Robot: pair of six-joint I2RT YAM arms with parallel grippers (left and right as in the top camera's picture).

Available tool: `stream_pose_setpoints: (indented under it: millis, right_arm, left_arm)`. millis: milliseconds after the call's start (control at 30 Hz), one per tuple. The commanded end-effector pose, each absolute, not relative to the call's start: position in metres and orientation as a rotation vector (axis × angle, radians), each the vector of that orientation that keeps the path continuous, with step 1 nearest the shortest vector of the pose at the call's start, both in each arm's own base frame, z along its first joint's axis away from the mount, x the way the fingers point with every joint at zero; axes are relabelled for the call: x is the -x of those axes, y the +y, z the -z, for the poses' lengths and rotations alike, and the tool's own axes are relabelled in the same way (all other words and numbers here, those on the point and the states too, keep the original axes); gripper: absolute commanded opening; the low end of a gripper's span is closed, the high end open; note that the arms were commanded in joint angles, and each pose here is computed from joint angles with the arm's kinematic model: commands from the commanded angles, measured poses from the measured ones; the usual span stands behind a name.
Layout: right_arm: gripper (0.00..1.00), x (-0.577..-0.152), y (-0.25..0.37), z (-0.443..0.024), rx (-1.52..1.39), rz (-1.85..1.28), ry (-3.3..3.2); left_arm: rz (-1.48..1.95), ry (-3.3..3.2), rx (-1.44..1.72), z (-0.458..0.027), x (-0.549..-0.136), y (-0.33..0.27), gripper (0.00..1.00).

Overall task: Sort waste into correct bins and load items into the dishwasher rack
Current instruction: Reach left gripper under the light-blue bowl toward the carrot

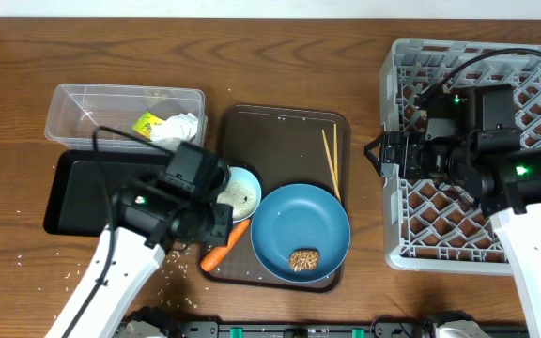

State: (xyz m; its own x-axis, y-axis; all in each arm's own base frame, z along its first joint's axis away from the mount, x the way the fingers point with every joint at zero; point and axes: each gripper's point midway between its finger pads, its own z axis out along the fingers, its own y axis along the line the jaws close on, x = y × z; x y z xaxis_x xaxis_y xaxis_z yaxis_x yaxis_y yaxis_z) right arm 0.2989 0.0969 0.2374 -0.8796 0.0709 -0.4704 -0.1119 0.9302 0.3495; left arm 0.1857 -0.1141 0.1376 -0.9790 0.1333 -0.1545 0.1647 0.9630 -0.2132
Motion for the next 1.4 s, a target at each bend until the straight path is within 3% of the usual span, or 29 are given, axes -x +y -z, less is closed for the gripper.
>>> stream_pose_setpoints:
  millis: [0,267,467,833,967,1033,1300,1367]
  right_arm:
    - [0.97,-0.301,0.102,-0.233,0.054,-0.501,2.612]
    - [0.97,-0.308,0.103,-0.224,0.049,-0.500,2.631]
    - [0.98,-0.311,0.104,-0.224,0.050,-0.501,2.626]
    - [0.99,-0.312,0.104,-0.224,0.052,-0.501,2.620]
    - [0.99,-0.313,0.104,-0.225,0.052,-0.501,2.619]
    - [0.98,-0.313,0.104,-0.225,0.052,-0.501,2.618]
    - [0.99,-0.313,0.104,-0.225,0.052,-0.501,2.619]
    - [0.99,-0.313,0.104,-0.225,0.052,-0.501,2.619]
  left_arm:
    - [0.327,3.049,-0.117,-0.113,-0.174,-0.110,0.46]
    - [0.318,3.110,-0.046,-0.063,-0.157,-0.105,0.46]
    - [0.330,3.144,-0.030,-0.033,-0.155,-0.107,0.54]
    - [0.375,3.221,0.008,-0.008,-0.160,-0.119,0.58]
    - [0.482,3.243,0.009,-0.006,-0.157,-0.131,0.56]
    - [0.482,3.249,0.011,-0.006,-0.156,-0.131,0.49]
    - [0.432,3.240,0.009,-0.004,-0.159,-0.126,0.47]
    - [0.429,3.241,0.010,-0.004,-0.158,-0.126,0.41]
